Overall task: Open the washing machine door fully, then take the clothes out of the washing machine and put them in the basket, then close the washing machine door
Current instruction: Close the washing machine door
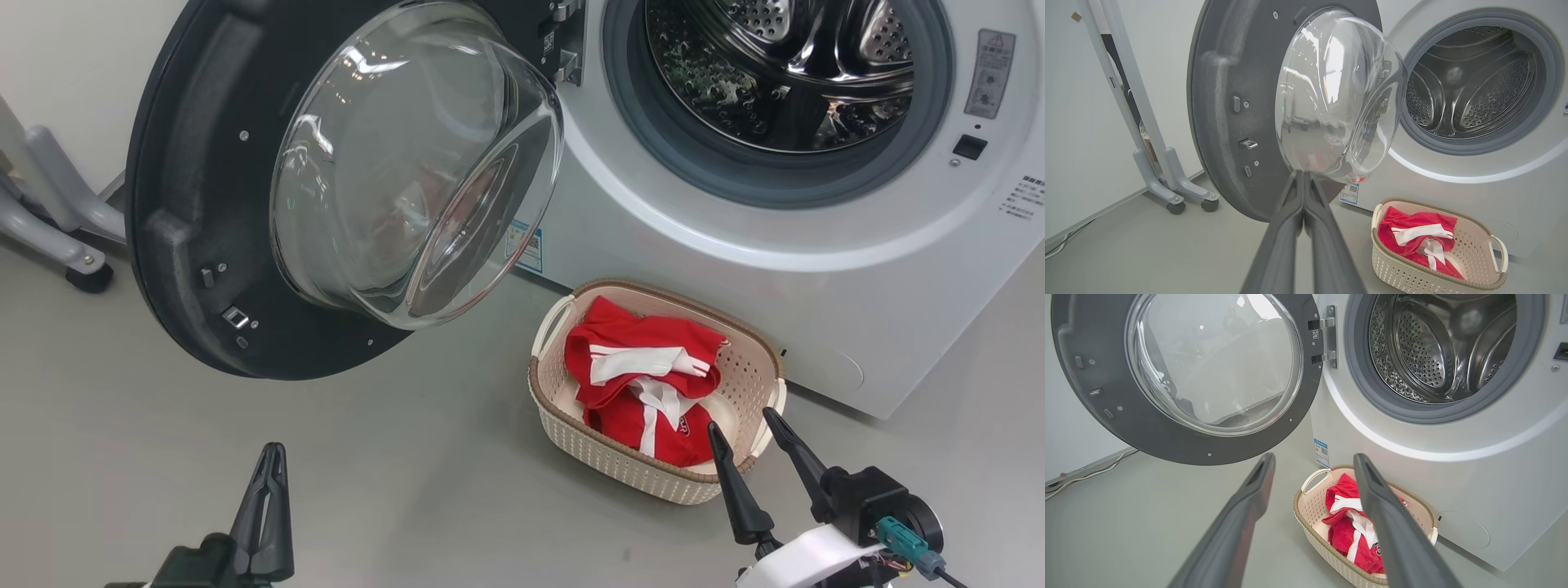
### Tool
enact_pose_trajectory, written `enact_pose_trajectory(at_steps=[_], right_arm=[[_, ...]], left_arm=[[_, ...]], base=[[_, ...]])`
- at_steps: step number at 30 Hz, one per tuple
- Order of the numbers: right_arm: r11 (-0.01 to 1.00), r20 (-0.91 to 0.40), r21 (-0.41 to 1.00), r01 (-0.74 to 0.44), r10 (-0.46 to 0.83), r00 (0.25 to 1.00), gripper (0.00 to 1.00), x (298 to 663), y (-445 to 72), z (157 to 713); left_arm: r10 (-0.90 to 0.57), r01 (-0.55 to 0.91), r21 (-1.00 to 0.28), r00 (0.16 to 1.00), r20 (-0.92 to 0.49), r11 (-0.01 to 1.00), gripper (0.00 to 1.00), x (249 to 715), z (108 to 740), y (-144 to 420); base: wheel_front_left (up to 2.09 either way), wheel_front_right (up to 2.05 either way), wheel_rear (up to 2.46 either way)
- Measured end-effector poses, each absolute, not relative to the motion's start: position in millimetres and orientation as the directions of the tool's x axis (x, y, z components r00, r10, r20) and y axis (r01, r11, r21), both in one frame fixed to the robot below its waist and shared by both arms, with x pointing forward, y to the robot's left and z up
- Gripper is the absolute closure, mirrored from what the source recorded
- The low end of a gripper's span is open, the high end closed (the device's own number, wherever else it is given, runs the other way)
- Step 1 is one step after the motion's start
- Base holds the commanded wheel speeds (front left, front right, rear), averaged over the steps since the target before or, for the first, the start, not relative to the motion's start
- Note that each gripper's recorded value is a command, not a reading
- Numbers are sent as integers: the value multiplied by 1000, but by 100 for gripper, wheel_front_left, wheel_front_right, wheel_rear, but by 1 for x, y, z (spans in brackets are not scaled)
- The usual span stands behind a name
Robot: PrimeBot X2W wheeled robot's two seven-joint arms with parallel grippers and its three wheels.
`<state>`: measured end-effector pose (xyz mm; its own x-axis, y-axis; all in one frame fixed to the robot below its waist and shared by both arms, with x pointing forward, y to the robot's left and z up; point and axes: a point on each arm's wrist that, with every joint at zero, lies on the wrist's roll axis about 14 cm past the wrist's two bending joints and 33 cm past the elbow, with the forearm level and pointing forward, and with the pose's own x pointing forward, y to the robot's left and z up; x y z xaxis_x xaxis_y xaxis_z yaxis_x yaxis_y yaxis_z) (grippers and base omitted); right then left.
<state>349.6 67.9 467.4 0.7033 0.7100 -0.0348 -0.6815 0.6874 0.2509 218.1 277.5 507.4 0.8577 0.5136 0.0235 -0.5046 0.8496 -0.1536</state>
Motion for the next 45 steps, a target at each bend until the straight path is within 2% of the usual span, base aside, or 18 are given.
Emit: enact_pose_trajectory(at_steps=[5,10,14,16,21,26,30,35,39,45], right_arm=[[686,-34,248,-684,711,702,0,349,68,468],[688,-33,245,-683,710,703,0,348,68,469],[689,-34,243,-683,710,704,0,348,67,469],[689,-34,241,-683,710,704,0,348,67,469],[689,-33,240,-684,710,703,0,348,67,469],[689,-33,240,-684,710,704,0,348,67,469],[689,-32,242,-683,709,704,0,349,67,469],[688,-34,247,-683,710,703,0,350,68,468],[688,-35,248,-683,710,703,0,352,68,467],[686,-35,250,-683,711,702,0,355,68,467]], left_arm=[[509,-495,-203,861,22,845,100,219,508,274],[486,-419,-450,873,40,789,100,226,519,263],[447,-248,-718,889,97,650,100,233,541,250],[425,-148,-791,892,152,594,100,236,559,242],[435,26,-904,871,231,428,100,232,586,241],[516,136,-952,814,266,276,100,219,599,269],[583,172,-940,748,318,293,100,206,615,296],[656,102,-914,666,356,393,100,187,626,337],[691,95,-906,615,380,414,100,178,636,363],[711,65,-906,596,372,419,100,177,648,404]], base=[[0,0,0],[0,0,0],[0,0,0],[0,0,0],[0,0,0],[0,0,0],[0,0,0],[0,0,0],[0,0,0],[0,0,0]])
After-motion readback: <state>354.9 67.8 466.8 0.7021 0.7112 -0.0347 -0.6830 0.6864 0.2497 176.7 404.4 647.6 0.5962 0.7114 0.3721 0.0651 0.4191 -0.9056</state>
